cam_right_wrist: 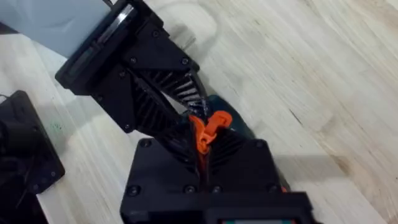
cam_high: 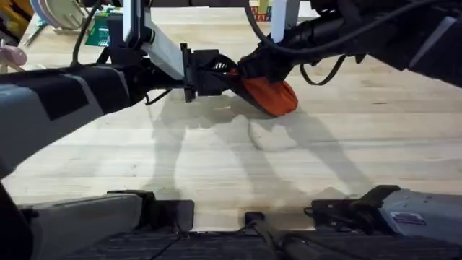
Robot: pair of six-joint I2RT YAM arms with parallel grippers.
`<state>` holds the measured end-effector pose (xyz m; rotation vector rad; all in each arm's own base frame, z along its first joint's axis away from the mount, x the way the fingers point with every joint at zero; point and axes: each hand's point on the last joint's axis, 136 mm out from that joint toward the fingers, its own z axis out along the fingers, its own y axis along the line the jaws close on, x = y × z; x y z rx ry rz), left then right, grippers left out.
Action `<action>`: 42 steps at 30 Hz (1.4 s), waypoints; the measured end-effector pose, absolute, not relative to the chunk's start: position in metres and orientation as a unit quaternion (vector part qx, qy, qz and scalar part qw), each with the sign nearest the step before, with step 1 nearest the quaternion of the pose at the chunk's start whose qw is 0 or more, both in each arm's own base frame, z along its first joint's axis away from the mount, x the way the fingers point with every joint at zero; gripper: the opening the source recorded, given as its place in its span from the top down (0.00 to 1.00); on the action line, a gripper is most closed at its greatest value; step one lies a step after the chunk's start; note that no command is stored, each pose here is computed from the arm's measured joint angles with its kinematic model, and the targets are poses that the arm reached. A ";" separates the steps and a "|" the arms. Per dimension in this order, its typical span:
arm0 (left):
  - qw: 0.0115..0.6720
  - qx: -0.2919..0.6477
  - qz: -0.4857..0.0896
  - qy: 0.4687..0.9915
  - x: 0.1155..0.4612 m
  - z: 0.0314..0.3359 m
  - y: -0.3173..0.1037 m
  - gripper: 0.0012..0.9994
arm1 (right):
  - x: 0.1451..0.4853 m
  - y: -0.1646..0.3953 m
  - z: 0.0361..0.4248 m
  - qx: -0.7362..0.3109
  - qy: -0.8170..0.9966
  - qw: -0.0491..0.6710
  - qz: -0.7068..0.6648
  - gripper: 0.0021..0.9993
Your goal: Unzip the bag, pick up the pens from the table one at a time and place them inside, then zip the bag closed.
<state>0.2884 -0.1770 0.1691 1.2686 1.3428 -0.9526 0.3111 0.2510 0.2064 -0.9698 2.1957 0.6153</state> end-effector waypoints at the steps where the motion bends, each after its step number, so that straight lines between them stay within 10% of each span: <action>1: 0.507 0.526 -0.395 0.557 0.288 0.169 -0.177 0.96 | 0.311 0.251 0.206 -0.370 0.838 0.326 0.235 0.97; 7: 0.507 0.526 -0.395 0.557 0.288 0.169 -0.177 0.96 | 0.311 0.251 0.206 -0.370 0.838 0.326 0.235 0.97; 9: 0.505 0.525 -0.394 0.560 0.289 0.168 -0.177 0.95 | 0.315 0.247 0.207 -0.365 0.840 0.332 0.225 0.80; 15: 0.461 0.463 -0.370 0.660 0.291 0.116 -0.146 0.07 | 0.380 0.132 0.280 -0.222 0.850 0.474 0.054 0.02; 42: 0.431 0.403 -0.388 0.708 0.286 0.104 -0.124 0.00 | 0.368 0.145 0.284 -0.243 0.848 0.467 0.055 0.00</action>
